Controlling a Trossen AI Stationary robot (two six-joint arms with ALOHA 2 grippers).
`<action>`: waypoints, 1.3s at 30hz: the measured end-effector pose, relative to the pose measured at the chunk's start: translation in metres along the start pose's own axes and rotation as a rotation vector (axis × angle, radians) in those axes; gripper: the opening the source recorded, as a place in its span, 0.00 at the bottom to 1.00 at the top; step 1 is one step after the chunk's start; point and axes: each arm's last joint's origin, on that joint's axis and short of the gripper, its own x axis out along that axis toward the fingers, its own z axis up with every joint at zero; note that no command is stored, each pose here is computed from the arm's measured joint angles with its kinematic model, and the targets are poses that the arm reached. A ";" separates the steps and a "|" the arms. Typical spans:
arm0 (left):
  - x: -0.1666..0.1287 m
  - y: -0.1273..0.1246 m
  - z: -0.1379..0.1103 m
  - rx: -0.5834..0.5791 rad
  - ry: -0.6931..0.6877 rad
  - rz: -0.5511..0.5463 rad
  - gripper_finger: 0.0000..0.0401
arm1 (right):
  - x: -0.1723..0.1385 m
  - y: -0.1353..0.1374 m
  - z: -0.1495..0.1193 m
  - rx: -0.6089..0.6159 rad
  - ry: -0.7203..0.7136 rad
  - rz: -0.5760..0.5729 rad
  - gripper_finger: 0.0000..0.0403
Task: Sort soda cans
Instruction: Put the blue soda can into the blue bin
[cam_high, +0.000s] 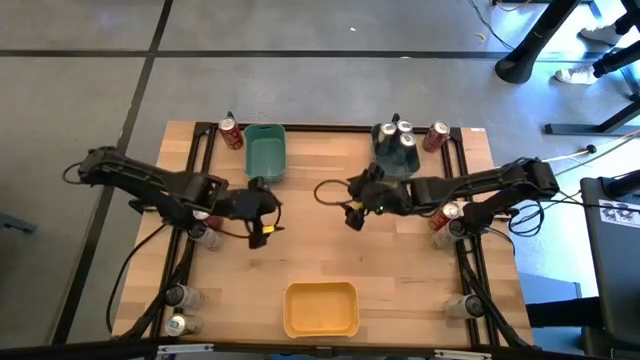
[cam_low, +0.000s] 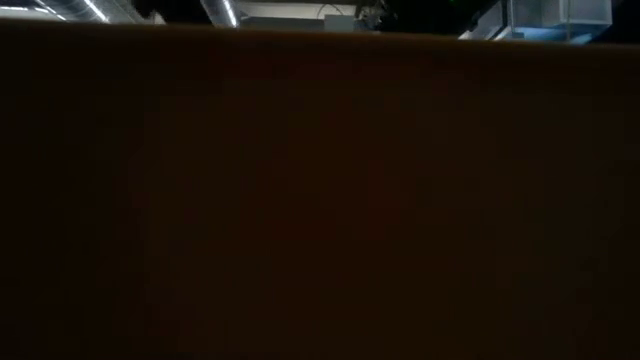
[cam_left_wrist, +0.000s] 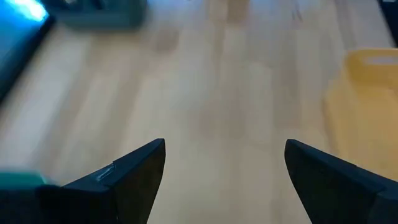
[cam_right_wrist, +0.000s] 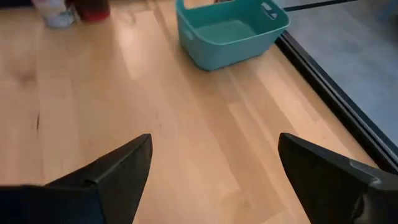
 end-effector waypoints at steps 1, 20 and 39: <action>-0.007 -0.004 0.000 -0.030 0.031 -0.007 0.79 | -0.001 0.004 -0.001 -0.008 0.002 0.001 0.86; -0.056 -0.093 -0.034 -0.424 0.313 -0.219 0.79 | 0.000 0.062 -0.030 0.021 0.046 0.046 0.86; -0.089 -0.181 -0.078 -0.801 0.675 -0.265 0.79 | -0.016 0.086 -0.038 0.041 -0.019 0.046 0.86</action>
